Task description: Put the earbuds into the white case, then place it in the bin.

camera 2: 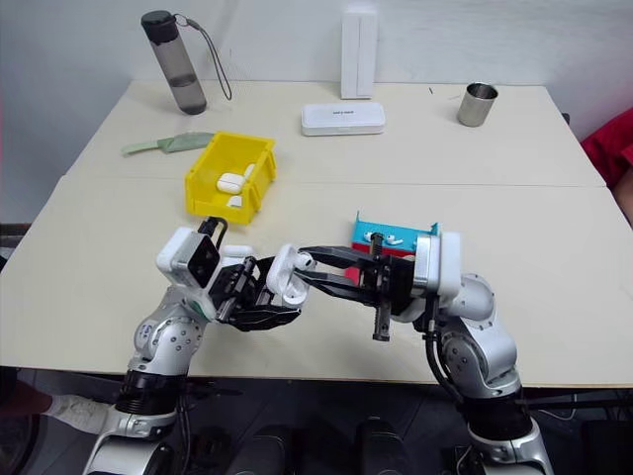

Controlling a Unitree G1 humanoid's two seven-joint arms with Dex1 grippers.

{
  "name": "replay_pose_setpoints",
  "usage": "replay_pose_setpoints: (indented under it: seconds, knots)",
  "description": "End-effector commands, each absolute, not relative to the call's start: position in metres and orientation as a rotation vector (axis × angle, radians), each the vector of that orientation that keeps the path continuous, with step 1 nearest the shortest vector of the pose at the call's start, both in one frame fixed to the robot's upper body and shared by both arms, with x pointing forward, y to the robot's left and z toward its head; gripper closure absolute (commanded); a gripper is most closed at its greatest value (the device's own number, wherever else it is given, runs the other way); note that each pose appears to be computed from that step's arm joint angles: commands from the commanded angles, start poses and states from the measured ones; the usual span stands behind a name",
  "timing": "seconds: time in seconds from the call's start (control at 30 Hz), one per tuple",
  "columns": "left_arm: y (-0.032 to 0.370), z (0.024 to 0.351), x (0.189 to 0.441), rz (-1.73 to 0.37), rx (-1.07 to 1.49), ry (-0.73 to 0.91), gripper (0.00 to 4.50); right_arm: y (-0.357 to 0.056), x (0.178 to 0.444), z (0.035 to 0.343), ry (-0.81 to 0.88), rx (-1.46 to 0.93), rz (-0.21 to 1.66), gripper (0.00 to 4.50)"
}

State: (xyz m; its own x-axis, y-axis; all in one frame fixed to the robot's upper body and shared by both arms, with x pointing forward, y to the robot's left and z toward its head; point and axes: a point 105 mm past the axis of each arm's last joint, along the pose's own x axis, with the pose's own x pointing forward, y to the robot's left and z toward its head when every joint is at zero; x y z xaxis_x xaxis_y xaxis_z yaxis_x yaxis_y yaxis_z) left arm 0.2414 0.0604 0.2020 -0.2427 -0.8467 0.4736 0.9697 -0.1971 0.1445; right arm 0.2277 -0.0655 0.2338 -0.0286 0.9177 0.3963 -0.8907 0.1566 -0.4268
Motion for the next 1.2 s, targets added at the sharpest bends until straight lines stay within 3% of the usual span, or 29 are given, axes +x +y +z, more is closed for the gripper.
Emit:
replay_pose_setpoints:
  seconds: [0.03, 0.83, 1.2]
  knots:
    - [0.067, 0.220, 0.236, -1.757, -0.322, -0.609, 1.72, -0.071, 0.224, 0.229, -0.674, -0.073, 1.446, 4.07]
    - [0.063, 0.213, 0.232, -1.772, -0.350, -0.612, 1.72, -0.050, 0.225, 0.265, -0.765, -0.047, 1.503, 4.07]
    - [0.064, 0.214, 0.234, -1.732, -0.359, -0.661, 1.72, -0.059, 0.231, 0.253, -0.691, -0.062, 1.499, 4.07]
